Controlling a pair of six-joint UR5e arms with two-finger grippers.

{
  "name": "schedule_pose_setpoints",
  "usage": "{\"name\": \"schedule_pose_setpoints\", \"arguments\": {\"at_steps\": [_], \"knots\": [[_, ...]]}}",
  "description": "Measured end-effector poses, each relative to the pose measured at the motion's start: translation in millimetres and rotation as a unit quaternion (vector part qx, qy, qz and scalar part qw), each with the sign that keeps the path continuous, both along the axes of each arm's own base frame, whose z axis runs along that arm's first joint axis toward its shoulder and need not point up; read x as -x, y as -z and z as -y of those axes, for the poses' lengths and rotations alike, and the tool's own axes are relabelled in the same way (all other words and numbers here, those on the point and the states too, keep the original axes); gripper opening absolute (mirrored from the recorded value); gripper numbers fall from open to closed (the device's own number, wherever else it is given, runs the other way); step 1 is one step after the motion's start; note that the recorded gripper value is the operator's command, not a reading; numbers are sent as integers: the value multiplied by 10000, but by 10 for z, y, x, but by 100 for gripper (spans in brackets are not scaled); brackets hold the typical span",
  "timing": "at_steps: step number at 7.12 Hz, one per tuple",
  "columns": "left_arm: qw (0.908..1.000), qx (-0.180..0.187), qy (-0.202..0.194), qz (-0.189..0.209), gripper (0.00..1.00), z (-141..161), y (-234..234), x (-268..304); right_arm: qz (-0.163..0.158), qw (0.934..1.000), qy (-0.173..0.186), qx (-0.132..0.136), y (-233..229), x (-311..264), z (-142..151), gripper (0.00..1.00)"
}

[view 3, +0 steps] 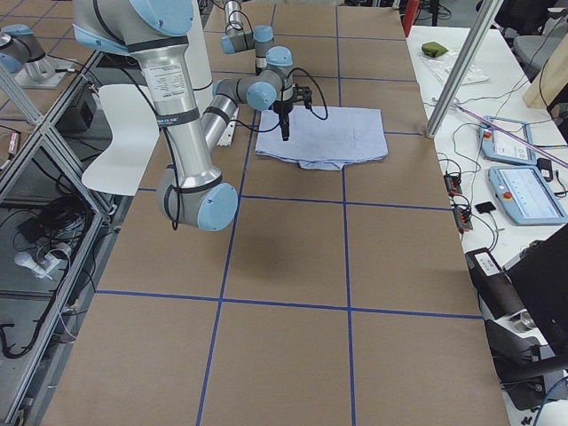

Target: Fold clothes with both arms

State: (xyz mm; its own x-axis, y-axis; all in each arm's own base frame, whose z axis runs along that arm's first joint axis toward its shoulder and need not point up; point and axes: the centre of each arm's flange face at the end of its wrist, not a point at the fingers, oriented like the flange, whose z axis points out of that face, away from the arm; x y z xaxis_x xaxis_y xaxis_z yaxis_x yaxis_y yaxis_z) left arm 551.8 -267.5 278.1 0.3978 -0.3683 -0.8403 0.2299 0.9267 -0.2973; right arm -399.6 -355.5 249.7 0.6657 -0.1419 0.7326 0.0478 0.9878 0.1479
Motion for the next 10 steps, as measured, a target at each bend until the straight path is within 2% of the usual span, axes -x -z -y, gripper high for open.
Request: {"name": "schedule_pose_setpoints", "arguments": {"at_steps": [1,3,5,6,7,8,10], "knots": [[10000,7,3,41,78,1,-38,-20,14,10000,-13,29,0,-1,-6,100],[10000,14,-1,67,63,3,-56,-49,30,10000,-12,48,5,-3,-14,100],[10000,13,-3,63,59,5,-46,-61,39,10000,-8,50,13,-3,-16,100],[10000,13,-4,64,53,6,-47,-64,41,10000,-8,49,15,-4,-17,100],[10000,14,-4,65,34,6,-46,-66,43,10000,-7,49,16,-5,-17,100],[10000,14,-4,66,0,6,-44,-67,44,10000,-8,48,17,-5,-17,100],[10000,13,-1,57,0,10,-35,-59,42,10000,-19,65,14,-1,-22,100]]}}
